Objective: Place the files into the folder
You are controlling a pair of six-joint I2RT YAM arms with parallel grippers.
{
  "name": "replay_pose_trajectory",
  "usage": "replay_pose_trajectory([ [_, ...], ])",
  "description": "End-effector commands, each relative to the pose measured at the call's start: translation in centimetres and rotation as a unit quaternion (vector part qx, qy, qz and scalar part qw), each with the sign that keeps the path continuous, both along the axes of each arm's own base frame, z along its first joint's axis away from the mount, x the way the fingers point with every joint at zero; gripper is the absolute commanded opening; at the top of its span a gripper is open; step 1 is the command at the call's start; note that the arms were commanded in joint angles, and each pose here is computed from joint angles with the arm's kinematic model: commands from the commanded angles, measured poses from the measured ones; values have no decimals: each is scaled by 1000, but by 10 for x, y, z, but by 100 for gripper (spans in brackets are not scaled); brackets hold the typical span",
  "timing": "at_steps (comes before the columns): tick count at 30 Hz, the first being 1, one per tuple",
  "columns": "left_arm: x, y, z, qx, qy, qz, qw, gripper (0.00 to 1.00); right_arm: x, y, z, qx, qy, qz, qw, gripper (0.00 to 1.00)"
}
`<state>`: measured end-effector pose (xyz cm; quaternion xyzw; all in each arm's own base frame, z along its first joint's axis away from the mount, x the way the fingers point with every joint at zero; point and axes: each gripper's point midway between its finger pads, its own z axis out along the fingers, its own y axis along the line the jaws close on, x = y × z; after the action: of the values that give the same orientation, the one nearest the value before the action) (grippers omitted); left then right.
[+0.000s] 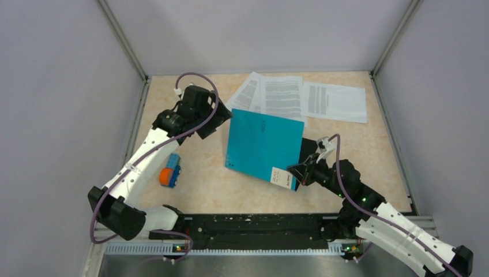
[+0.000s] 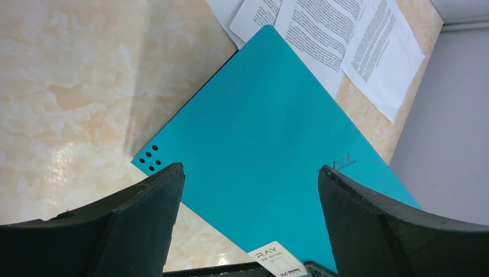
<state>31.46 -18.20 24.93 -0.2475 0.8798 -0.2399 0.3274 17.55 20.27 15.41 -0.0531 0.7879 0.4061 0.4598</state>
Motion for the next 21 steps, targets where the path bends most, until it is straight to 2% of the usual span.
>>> replay_pose_trajectory([
  [1,-11,-6,34,-40,-11,61,997,90,-5,3,44,-50,-94,29,994,0],
  [8,-22,-9,66,-92,-12,111,989,90,-27,27,62,-109,-131,68,983,0],
  [10,-26,-12,74,-105,-13,114,988,93,-34,39,57,-144,-138,74,977,0],
  [17,-56,-3,63,-97,16,132,986,92,-60,76,50,-250,-182,73,948,0],
  [21,-81,14,54,-89,21,149,985,85,-75,93,48,-274,-195,85,938,0],
])
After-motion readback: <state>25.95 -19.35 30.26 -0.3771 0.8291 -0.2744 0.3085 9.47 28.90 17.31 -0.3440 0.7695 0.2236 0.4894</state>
